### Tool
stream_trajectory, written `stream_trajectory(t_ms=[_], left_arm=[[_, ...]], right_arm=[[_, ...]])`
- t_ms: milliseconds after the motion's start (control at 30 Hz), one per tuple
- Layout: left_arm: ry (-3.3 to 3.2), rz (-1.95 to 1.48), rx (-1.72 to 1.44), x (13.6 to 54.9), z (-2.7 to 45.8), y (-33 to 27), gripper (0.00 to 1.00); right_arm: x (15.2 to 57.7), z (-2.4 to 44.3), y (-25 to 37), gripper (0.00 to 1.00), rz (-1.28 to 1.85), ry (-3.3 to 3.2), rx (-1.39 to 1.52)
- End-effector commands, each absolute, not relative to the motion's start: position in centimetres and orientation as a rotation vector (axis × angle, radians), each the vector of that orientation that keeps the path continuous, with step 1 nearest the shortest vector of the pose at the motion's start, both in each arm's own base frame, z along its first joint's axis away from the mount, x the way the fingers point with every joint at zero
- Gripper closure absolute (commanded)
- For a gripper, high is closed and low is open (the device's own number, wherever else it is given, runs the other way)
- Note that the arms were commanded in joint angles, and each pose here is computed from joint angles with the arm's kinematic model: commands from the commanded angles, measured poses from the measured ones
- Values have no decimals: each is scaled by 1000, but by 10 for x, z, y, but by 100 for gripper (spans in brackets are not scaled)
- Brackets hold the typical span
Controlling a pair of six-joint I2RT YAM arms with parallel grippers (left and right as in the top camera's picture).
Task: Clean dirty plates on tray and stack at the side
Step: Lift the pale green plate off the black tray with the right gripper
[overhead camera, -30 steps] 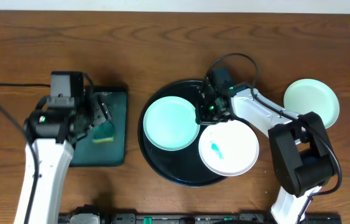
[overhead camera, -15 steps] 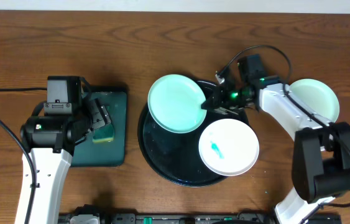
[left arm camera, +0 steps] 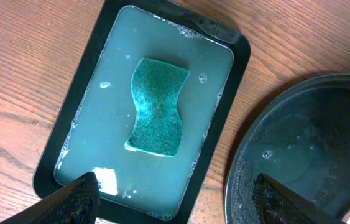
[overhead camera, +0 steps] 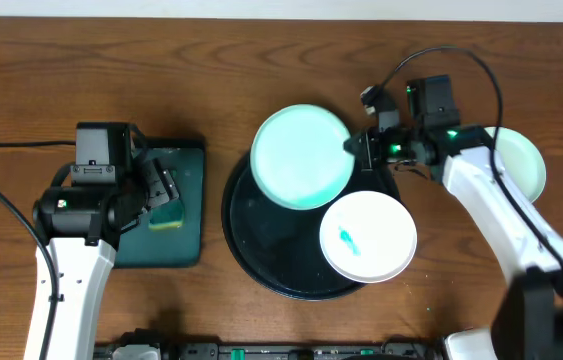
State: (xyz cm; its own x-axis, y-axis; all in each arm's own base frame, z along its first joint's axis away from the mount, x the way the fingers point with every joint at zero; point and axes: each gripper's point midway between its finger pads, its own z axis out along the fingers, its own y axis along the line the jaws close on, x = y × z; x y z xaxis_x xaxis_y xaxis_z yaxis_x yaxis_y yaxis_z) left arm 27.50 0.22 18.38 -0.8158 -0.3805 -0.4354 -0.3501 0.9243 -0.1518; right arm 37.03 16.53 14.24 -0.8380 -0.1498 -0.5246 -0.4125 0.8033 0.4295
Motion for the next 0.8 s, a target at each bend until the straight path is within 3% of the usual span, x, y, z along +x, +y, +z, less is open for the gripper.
stream_trajectory(t_ms=[0, 367, 767], left_arm=[[2621, -90, -516, 275, 183, 2, 21], [2613, -150, -500, 279, 185, -6, 21], [2645, -142, -506, 281, 176, -6, 20]], right_arm=[[381, 164, 129, 99, 269, 2454, -434], [381, 202, 116, 99, -492, 2237, -614], [356, 300, 160, 99, -1186, 1747, -784]])
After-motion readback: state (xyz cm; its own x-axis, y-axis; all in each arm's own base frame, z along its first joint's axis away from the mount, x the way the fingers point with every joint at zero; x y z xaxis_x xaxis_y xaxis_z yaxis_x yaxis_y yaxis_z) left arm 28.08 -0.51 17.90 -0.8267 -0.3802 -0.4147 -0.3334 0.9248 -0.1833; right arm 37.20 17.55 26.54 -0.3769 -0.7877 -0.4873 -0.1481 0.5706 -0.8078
